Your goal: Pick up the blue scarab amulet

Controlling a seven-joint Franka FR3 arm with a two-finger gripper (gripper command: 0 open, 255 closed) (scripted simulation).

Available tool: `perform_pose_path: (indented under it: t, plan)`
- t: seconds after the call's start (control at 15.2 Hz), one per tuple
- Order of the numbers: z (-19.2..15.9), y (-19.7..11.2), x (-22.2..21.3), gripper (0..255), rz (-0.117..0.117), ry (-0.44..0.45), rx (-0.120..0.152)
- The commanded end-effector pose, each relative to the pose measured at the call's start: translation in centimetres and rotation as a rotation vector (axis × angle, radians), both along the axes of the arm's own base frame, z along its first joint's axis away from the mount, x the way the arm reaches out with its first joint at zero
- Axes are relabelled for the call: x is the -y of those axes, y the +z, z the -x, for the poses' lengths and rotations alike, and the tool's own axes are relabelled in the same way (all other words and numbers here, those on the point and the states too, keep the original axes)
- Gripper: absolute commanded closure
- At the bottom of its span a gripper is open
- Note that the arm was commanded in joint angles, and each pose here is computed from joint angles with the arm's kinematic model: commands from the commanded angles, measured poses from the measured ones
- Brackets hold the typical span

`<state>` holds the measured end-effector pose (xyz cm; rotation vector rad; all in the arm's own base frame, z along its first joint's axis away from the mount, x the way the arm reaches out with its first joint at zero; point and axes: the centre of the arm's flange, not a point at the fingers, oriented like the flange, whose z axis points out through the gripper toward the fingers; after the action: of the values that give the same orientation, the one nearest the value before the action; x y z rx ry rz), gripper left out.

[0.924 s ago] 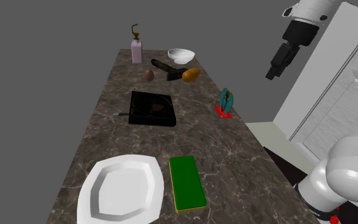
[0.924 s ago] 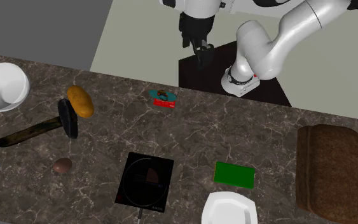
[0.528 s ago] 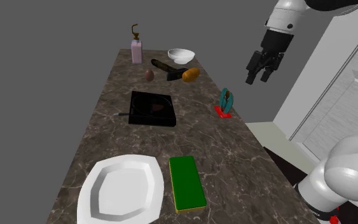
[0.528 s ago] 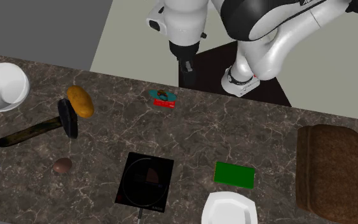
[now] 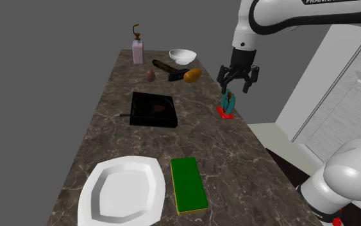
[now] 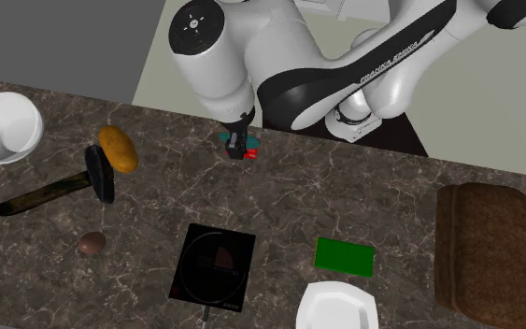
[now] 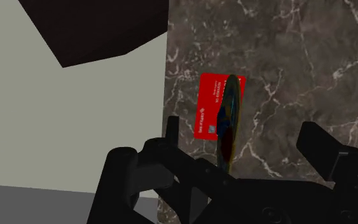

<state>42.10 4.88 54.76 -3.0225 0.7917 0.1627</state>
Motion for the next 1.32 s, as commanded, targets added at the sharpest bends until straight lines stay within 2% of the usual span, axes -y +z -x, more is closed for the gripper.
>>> perform_pose_path:
  t: [0.0, 0.46, 0.53, 1.12, 1.25]
  plan:
    - [-0.6, -1.4, -0.1, 0, 0.004, -0.025, -0.008]
    - [-0.6, -4.3, -0.1, 0, 0.004, -0.025, -0.008]
    - [-0.6, -4.4, 0.0, 255, 0.004, -0.024, -0.008]
    - [-0.6, -4.3, -0.1, 255, 0.004, -0.025, -0.008]
    - [-0.6, -3.3, -0.1, 255, 0.004, -0.025, -0.008]
